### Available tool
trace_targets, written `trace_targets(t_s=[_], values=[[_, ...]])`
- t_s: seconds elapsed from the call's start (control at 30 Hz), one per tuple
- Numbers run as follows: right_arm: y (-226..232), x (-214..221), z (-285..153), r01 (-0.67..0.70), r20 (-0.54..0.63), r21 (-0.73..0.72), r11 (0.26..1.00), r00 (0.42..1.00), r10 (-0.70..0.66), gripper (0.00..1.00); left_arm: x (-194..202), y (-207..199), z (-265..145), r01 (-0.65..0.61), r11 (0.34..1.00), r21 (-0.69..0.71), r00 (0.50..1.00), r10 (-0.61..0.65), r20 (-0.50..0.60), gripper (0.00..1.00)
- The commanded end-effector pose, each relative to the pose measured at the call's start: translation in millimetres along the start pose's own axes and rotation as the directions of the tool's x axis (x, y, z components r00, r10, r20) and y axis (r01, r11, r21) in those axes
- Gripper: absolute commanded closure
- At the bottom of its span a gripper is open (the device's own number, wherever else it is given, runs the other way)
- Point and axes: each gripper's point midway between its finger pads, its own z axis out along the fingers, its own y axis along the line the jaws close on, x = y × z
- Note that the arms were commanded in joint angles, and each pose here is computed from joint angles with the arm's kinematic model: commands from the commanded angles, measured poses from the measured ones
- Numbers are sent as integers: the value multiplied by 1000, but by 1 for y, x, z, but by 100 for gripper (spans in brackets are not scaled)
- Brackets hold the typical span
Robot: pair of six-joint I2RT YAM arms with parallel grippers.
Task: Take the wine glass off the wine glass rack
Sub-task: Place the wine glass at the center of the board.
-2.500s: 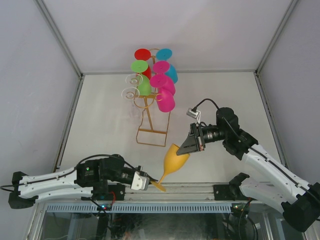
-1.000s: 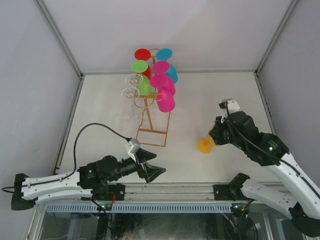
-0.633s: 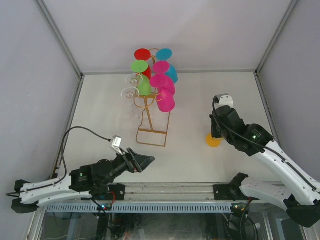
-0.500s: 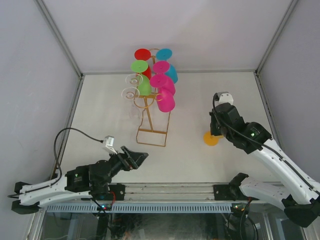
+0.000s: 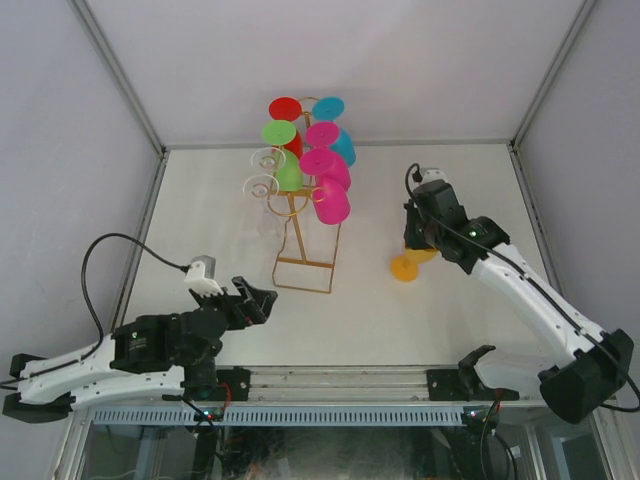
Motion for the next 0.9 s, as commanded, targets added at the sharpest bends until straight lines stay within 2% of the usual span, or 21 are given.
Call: trace_targets(t_s=[0.0, 0.27, 0.4, 0.57, 0.67, 0.87], values=[[20, -39, 13, 48, 76, -32, 998, 996, -45, 100, -4, 4, 0, -70, 997, -37, 998, 70, 3, 0], [31, -58, 51, 110, 76, 11, 994, 991, -111, 100, -6, 3, -2, -17, 1000, 12, 1000, 16, 22, 0], [40, -57, 72, 133, 43, -3, 991, 990, -133, 100, -6, -3, -5, -52, 997, 48, 999, 52, 11, 0], [30, -56, 105, 172, -9, 73, 982, 985, -172, 100, -10, -5, -6, -77, 996, 35, 997, 76, 8, 0], [39, -54, 113, 188, -32, 30, 982, 982, -187, 100, -10, -7, -5, -81, 996, 39, 997, 81, 10, 0], [38, -50, 116, 187, -59, 37, 982, 981, -185, 100, -8, -9, -5, -100, 994, 42, 995, 101, 0, 0]])
